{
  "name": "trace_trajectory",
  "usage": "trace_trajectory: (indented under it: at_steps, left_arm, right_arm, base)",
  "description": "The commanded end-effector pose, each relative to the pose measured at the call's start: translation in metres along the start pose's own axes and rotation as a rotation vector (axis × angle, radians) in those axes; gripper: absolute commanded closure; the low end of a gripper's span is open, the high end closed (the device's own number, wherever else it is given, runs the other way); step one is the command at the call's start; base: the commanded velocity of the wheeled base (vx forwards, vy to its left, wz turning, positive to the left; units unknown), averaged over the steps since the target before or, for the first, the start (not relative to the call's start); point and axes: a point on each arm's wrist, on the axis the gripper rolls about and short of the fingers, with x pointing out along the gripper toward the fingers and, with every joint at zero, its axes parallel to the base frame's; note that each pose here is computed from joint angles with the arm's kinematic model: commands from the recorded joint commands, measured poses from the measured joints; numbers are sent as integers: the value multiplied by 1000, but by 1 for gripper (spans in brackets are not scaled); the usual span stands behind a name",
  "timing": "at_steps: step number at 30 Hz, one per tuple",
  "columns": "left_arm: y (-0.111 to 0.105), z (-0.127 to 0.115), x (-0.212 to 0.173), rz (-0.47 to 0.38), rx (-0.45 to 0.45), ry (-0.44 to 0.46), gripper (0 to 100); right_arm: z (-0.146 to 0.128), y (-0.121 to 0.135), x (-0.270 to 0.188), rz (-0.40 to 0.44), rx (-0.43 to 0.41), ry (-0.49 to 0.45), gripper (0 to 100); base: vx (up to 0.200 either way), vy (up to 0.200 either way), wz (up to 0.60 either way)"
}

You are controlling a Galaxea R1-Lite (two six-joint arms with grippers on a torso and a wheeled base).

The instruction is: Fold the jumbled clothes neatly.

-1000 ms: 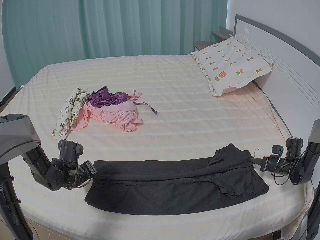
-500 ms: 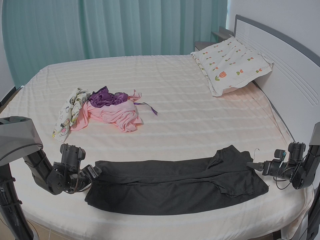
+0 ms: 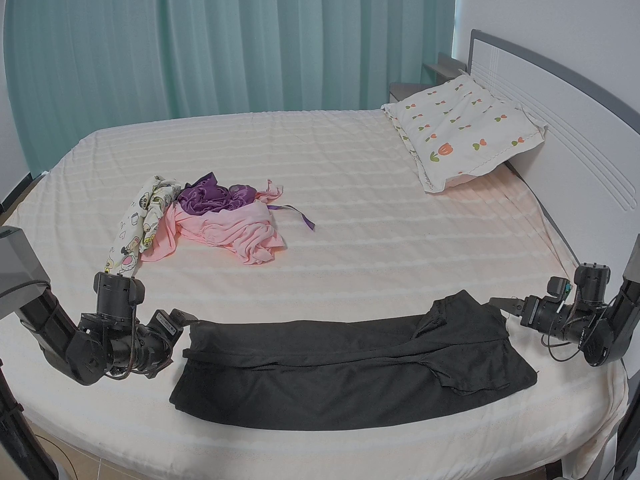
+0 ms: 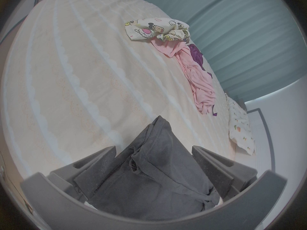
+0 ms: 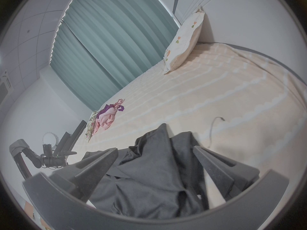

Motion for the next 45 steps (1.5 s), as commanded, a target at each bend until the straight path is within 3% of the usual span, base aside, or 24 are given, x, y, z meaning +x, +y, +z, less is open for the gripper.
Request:
trace_trajectory:
  at_steps: [1, 12, 25, 37, 45]
  left_arm:
    - [4, -1, -12, -22, -45, 26, 0]
    - [9, -5, -6, -55, -85, 36, 0]
    - [17, -9, 1, -22, -89, 54, 0]
    - [18, -11, 2, -15, -89, 60, 0]
    - [13, -8, 1, -64, -130, 35, 0]
  right_arm:
    - [5, 12, 29, 7, 19, 20, 0]
    - [8, -5, 58, -38, 63, 85, 0]
    - [17, 5, 52, -17, 48, 55, 0]
    - [5, 9, 59, -10, 49, 100, 0]
    - [2, 3, 60, -25, 59, 104, 0]
  base:
    - [0, 0, 0]
    - [0, 0, 0]
    - [0, 0, 0]
    - [0, 0, 0]
    - [0, 0, 0]
